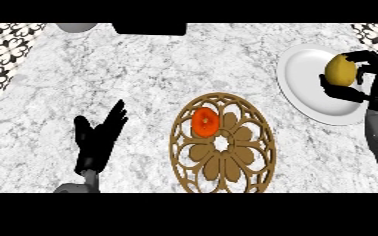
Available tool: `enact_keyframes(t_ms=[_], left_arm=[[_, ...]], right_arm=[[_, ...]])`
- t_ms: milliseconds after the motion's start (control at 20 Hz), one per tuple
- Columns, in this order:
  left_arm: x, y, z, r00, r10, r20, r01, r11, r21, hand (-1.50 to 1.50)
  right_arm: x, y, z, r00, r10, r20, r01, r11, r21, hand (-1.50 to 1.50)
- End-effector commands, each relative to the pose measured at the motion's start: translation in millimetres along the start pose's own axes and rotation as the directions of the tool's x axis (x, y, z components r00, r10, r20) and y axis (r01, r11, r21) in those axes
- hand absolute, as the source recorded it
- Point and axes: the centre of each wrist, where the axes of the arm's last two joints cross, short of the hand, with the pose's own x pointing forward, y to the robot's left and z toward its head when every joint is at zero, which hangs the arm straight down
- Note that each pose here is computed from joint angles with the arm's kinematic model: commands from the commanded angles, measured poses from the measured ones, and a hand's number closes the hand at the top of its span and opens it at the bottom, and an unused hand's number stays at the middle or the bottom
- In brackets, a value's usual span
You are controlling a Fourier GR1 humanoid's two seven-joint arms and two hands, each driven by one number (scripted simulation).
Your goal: Pick the lemon from the placemat and place it in the plate
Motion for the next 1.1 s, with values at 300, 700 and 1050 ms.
enact_keyframes(t_ms=[300, 700, 1050], left_arm=[[3.7, -1.5, 2.5, 1.0, -0.021, 0.014, 0.022, 0.999, -0.035, 0.0], [-3.0, 3.5, 3.5, 1.0, -0.008, 0.018, 0.009, 0.999, -0.046, 0.0], [0.6, 0.4, -0.3, 1.0, -0.015, 0.016, 0.016, 0.999, -0.03, 0.0]], right_arm=[[-29.9, -17.3, -13.1, 0.943, 0.282, -0.177, -0.235, 0.94, 0.246, -1.5], [-23.5, 2.8, -18.7, 0.986, 0.027, -0.162, 0.024, 0.952, 0.304, -1.5], [-22.0, -9.7, -29.2, 0.953, -0.265, -0.147, 0.283, 0.952, 0.116, -1.5]])
